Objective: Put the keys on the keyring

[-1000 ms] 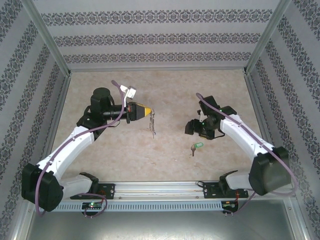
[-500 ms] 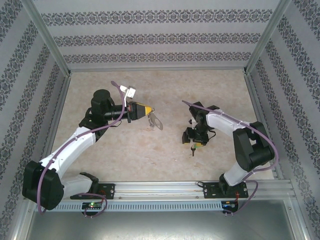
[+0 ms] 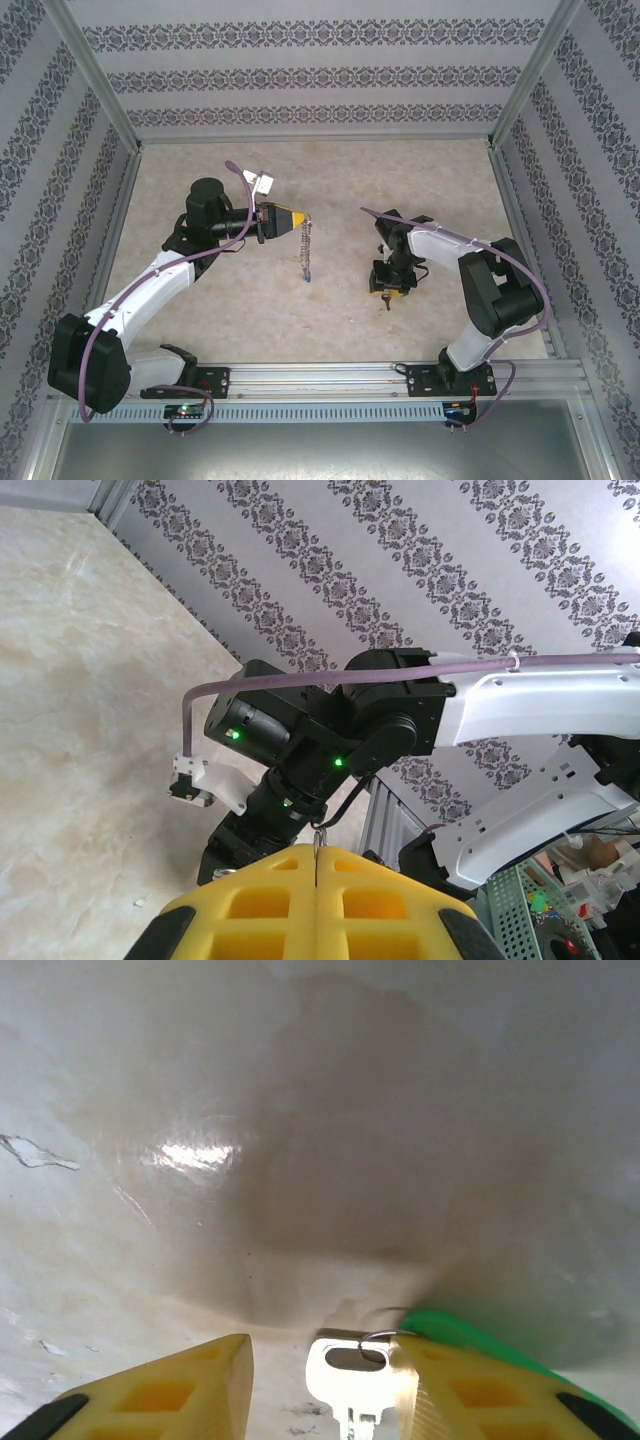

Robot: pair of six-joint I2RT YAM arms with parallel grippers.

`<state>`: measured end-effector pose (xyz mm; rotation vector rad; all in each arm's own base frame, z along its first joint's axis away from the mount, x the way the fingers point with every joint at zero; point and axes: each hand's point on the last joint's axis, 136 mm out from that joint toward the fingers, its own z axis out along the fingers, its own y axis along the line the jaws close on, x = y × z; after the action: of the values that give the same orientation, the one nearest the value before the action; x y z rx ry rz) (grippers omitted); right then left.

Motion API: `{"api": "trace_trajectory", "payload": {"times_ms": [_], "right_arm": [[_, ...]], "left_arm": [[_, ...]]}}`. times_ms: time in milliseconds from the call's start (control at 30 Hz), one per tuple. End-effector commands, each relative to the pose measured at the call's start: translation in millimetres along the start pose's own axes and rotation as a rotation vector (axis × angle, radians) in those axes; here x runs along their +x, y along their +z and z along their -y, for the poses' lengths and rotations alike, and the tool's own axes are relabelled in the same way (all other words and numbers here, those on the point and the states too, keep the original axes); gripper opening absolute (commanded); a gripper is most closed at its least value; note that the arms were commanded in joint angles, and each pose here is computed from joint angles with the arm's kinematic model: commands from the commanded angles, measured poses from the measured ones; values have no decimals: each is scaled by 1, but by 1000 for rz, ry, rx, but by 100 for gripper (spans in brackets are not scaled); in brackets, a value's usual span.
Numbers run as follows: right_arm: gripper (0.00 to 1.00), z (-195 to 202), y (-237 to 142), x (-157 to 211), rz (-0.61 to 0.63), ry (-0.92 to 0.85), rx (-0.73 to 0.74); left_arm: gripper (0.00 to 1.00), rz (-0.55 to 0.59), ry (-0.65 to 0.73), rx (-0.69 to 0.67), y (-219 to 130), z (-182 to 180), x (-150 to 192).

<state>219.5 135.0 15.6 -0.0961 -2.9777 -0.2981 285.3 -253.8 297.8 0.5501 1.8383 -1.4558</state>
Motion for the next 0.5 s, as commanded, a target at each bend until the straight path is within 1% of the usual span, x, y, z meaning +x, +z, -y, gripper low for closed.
{"api": "trace_trajectory", "payload": {"times_ms": [0,100,267,400,467], "right_arm": [[37,8,13,0,-14,9,53],[31,8,11,-2,-6,11,59],[24,7,5,-7,17,-4,82],[20,-3,1,-15,40,-42,81],[16,-10,0,-19,46,-58,79]], "left_arm": [[0,46,64,33,-3,12,-16],[0,42,62,32,-3,11,-15],[0,39,62,31,-2,10,-13],[0,35,63,34,-2,8,-13],[0,36,60,34,-2,7,-14]]}}
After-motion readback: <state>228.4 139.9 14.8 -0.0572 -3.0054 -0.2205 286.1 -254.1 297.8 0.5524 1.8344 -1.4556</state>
